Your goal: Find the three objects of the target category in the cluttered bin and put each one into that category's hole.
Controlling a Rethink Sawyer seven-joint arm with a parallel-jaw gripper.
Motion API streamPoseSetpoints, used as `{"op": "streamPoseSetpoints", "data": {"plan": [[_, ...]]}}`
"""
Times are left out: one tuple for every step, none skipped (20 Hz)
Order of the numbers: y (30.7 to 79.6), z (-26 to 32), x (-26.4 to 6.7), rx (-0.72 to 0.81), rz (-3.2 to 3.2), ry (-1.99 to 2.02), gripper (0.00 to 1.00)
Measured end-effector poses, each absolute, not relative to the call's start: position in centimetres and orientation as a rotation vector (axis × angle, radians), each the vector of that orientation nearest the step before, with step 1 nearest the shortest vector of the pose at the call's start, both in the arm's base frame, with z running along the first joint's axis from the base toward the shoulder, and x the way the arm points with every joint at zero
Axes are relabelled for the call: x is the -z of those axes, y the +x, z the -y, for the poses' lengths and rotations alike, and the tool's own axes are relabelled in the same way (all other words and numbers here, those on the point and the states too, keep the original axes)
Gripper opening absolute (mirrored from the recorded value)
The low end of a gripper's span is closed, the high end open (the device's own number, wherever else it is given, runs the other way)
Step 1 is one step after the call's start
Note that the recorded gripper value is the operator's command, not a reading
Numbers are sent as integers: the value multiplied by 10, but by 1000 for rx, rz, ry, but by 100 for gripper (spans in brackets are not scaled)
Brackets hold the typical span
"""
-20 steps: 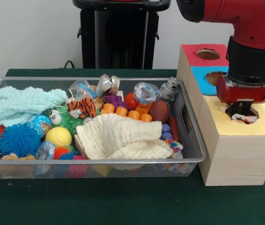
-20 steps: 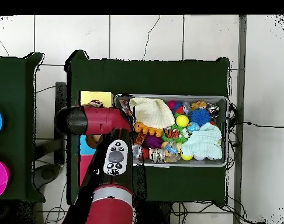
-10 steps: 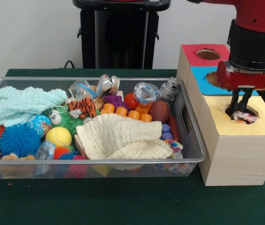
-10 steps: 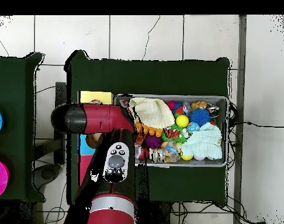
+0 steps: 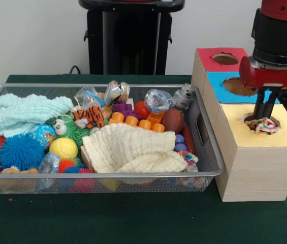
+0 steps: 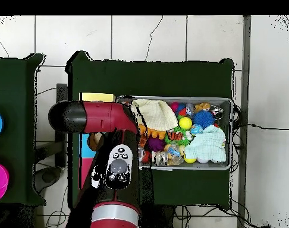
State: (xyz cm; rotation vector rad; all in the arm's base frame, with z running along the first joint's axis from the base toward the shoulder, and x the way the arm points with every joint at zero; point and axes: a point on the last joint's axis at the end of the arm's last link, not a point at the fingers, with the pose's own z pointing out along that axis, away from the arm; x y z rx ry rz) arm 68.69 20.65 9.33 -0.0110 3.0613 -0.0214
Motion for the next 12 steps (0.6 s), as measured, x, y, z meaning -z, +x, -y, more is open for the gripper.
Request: {"op": "streamPoseSetpoints", "data": {"plan": [[688,-207,-95,19,-3066,-10,0],[689,-207,-96,18,-3070,-10,0],[690,-207,-98,16,-3075,-11,0],[690,-207,-99,16,-3079,-12,0],[691,-208,-101,13,-3089,-13,0],[692,-208,-102,13,-3091,-13,0],[693,-209,-104,10,-3102,-15,0],[694,-209,-106,9,-3108,-16,0],[694,-210,-107,8,-3112,-16,0],[695,-210,-108,6,-3118,-17,0],[695,-210,-109,6,-3123,-18,0],[695,-210,-110,5,-3128,-17,0]]}}
